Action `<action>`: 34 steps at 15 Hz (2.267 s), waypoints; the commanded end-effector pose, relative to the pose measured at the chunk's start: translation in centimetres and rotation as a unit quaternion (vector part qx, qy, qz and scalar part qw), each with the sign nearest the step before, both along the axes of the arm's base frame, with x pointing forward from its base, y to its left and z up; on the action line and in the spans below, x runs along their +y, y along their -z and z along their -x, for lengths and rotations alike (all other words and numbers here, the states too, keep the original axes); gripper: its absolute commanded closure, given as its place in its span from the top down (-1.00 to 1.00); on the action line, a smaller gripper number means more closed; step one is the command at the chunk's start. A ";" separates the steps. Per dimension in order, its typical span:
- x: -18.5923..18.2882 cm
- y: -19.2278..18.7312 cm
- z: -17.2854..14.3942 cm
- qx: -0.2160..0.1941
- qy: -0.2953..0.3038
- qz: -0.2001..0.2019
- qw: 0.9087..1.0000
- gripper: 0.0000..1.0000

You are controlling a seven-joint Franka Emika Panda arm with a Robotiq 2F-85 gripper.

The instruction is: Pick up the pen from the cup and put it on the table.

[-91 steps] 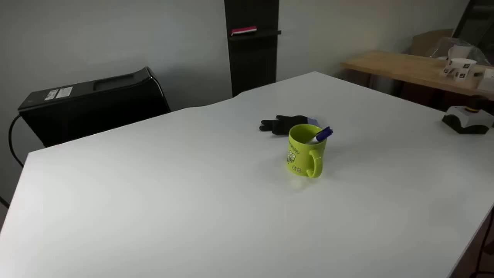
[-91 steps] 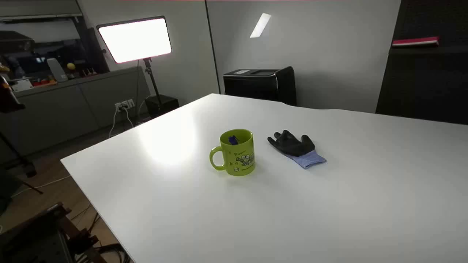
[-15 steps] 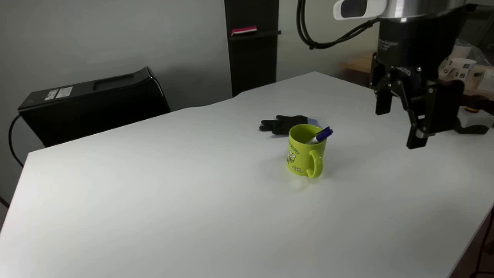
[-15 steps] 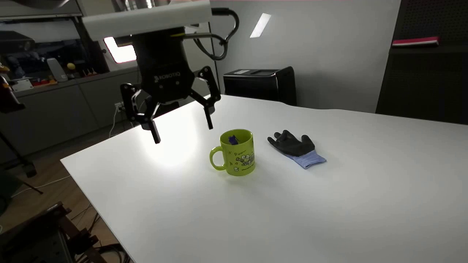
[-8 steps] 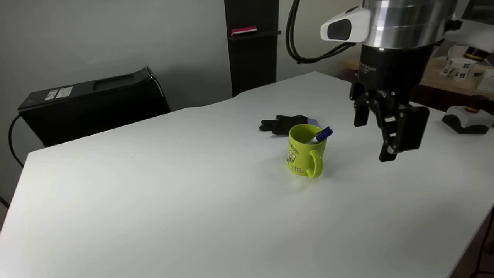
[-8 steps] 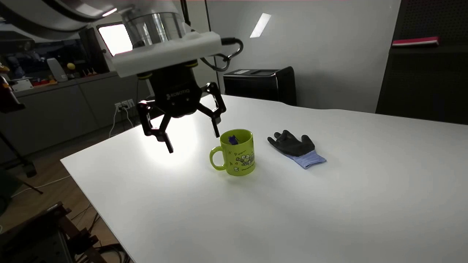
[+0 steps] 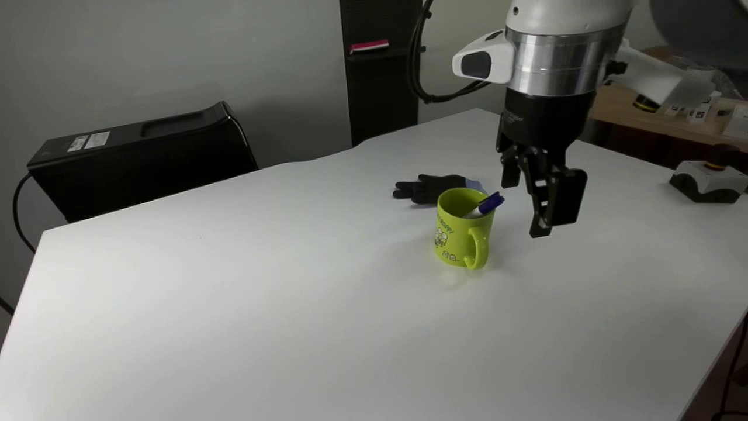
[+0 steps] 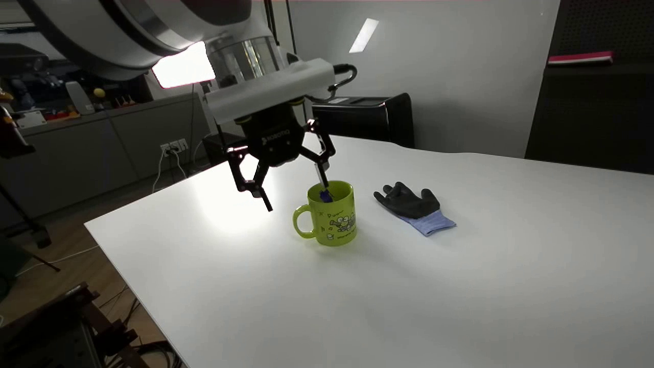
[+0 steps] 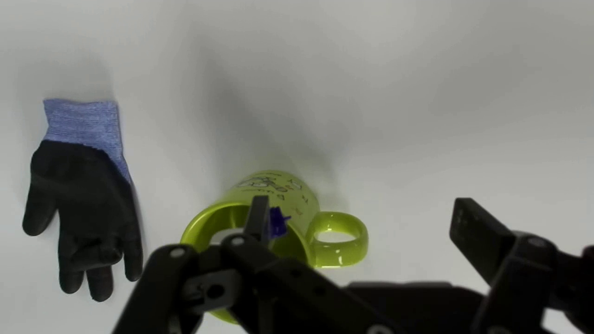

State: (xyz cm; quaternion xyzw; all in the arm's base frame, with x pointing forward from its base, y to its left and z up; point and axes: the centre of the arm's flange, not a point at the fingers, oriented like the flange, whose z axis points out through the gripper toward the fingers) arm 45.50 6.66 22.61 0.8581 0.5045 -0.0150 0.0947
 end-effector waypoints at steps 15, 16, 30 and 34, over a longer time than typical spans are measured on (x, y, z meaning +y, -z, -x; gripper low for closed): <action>-2.1 0.8 -5.0 -0.015 0.002 0.045 0.999 1.00; -2.1 0.8 -5.1 -0.015 0.003 0.045 0.999 1.00; -0.6 1.4 -5.2 -0.017 0.003 0.038 0.999 0.34; -0.5 1.4 -5.2 -0.018 0.002 0.038 0.999 -0.22</action>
